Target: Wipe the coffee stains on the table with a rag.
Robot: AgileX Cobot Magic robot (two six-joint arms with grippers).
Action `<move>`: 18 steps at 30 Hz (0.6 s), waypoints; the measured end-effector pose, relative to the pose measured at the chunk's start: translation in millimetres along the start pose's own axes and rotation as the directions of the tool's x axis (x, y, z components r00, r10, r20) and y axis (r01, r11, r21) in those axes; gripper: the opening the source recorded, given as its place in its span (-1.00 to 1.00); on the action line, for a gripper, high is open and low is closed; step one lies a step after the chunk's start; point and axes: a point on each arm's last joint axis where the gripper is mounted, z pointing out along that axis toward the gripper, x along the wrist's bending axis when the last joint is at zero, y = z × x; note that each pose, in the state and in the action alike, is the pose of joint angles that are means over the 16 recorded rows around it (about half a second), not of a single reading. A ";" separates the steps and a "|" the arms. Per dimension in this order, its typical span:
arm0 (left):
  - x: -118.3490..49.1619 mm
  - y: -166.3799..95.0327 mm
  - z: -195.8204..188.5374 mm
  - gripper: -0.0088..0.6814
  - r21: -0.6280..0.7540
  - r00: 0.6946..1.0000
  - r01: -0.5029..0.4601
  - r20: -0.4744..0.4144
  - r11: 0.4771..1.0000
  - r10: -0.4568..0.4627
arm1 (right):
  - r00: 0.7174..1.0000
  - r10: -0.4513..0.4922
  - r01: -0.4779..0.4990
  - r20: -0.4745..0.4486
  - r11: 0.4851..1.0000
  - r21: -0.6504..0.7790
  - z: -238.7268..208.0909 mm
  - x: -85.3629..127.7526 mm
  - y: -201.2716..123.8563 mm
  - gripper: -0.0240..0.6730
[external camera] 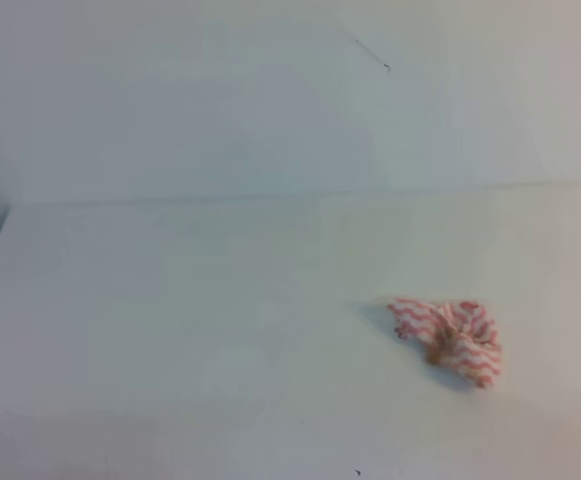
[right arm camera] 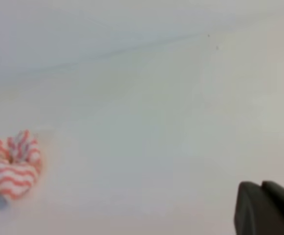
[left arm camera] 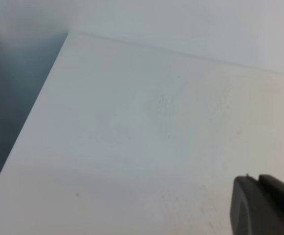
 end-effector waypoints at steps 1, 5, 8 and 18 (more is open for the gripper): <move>0.0 0.0 0.0 -0.97 0.000 1.000 0.000 0.000 1.000 0.000 | 1.000 0.007 -0.007 0.009 1.000 -0.002 1.0 -0.7 -2.6 -0.94; 0.0 0.0 0.0 -0.97 0.000 1.000 0.000 0.000 1.000 0.000 | 0.999 0.035 -0.034 0.034 0.999 -0.007 5.2 -2.7 -12.1 -0.94; 0.0 0.0 0.0 -0.97 0.000 1.000 0.000 0.000 1.000 0.000 | 0.998 0.045 -0.045 0.038 0.999 -0.012 7.6 -3.2 -16.5 -0.94; 0.0 0.0 0.0 -0.97 0.000 1.000 0.000 0.000 1.000 0.000 | 0.999 0.041 -0.040 0.029 0.999 -0.033 8.5 -2.7 -17.0 -0.94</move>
